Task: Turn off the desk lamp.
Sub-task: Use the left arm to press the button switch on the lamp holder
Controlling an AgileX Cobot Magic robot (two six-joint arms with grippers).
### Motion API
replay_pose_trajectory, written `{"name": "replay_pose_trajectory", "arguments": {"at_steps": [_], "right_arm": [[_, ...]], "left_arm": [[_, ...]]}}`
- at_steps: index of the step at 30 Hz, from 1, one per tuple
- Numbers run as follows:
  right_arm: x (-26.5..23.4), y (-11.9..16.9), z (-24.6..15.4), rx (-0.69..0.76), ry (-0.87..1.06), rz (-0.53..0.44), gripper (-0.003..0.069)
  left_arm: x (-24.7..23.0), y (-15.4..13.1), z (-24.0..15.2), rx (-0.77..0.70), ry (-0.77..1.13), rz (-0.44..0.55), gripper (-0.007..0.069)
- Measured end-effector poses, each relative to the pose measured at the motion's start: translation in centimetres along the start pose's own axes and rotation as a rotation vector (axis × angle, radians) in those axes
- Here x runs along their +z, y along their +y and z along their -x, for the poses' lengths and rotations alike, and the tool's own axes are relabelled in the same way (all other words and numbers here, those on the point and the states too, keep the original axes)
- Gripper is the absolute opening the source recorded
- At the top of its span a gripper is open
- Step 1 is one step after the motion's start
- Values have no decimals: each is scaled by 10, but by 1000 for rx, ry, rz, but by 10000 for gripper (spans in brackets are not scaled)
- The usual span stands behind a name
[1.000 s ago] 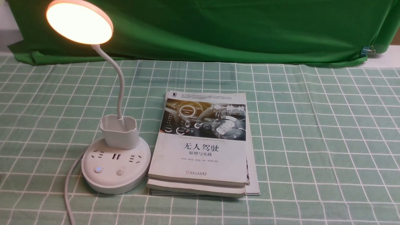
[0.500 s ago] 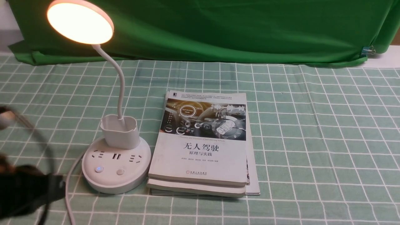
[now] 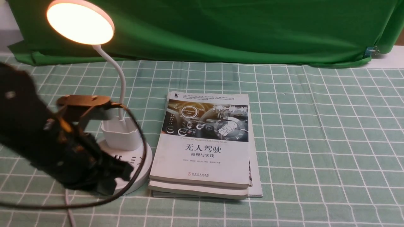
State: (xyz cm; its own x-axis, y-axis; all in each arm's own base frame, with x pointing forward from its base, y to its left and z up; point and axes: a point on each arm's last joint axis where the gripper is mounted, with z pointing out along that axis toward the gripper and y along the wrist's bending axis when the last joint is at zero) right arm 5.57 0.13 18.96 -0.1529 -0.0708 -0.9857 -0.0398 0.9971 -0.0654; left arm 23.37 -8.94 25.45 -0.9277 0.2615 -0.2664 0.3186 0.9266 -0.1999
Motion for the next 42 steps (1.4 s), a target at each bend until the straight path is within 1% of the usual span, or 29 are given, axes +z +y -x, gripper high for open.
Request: {"name": "replay_pose_trajectory", "arguments": {"at_steps": [6,9,16,20,32,38,42], "right_arm": [[0,0,0,0,0,0,242],[0,0,0,0,0,0,242],[0,0,0,0,0,0,242],[0,0,0,0,0,0,242],[0,0,0,0,0,0,242],[0,0,0,0,0,0,242],[0,0,0,0,0,0,242]], "left_arm": [[23,10,19,20,79,62,1],[34,13,27,19,97,77,1],[43,17,51,35,44,102,1],[48,19,60,45,57,116,1],[83,28,63,37,164,125,1],[84,28,64,36,177,124,1],[77,27,64,41,157,126,1]]}}
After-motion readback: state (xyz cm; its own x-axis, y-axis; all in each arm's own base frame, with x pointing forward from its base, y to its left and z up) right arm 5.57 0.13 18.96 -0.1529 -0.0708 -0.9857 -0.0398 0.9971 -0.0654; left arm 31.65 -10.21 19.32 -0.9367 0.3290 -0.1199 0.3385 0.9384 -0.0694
